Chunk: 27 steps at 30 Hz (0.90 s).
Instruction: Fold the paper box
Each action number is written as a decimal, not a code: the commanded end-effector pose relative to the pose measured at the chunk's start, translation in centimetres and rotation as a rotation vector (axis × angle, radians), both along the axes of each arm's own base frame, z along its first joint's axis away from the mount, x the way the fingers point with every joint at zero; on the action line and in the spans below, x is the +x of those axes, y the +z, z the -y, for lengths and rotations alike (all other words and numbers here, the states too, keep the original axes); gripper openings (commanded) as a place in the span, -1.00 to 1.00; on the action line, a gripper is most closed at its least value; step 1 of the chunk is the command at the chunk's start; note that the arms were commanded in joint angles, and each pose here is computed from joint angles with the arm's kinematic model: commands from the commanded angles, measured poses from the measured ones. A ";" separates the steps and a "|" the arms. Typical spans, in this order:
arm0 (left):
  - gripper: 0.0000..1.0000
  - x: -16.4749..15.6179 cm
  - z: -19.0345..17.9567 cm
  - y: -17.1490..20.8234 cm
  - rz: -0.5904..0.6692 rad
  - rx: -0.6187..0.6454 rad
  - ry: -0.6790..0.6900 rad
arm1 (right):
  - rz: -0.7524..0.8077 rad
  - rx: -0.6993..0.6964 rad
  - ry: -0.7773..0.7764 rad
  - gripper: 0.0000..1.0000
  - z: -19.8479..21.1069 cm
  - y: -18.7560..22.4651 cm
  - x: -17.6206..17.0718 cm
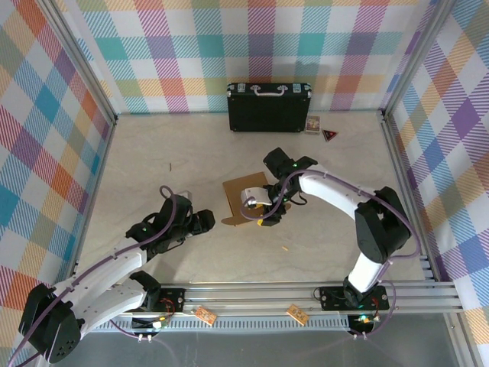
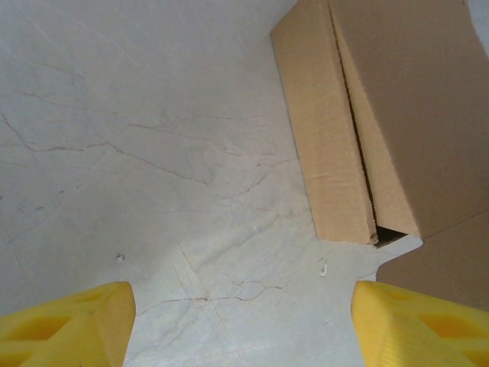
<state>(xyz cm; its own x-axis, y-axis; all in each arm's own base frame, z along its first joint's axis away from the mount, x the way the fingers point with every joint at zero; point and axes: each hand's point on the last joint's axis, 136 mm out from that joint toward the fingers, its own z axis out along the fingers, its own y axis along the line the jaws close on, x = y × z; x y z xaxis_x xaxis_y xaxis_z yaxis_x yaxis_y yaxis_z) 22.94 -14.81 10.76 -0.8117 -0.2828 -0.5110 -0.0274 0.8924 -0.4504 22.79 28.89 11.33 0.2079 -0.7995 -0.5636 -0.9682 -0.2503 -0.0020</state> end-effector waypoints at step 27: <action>0.47 4.9 8.0 -2.1 -0.075 -0.106 -0.161 | -0.383 0.102 -1.181 0.56 5.3 -2.6 9.4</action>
<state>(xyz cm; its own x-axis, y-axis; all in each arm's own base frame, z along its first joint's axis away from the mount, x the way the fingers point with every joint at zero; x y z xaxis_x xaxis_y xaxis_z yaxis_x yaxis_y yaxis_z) 28.02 -21.44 8.95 -0.8780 -0.2010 -0.4344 0.0496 0.8645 -0.5002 31.68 23.57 8.54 -0.7256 -0.4017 -0.5587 -0.6306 0.7132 0.3062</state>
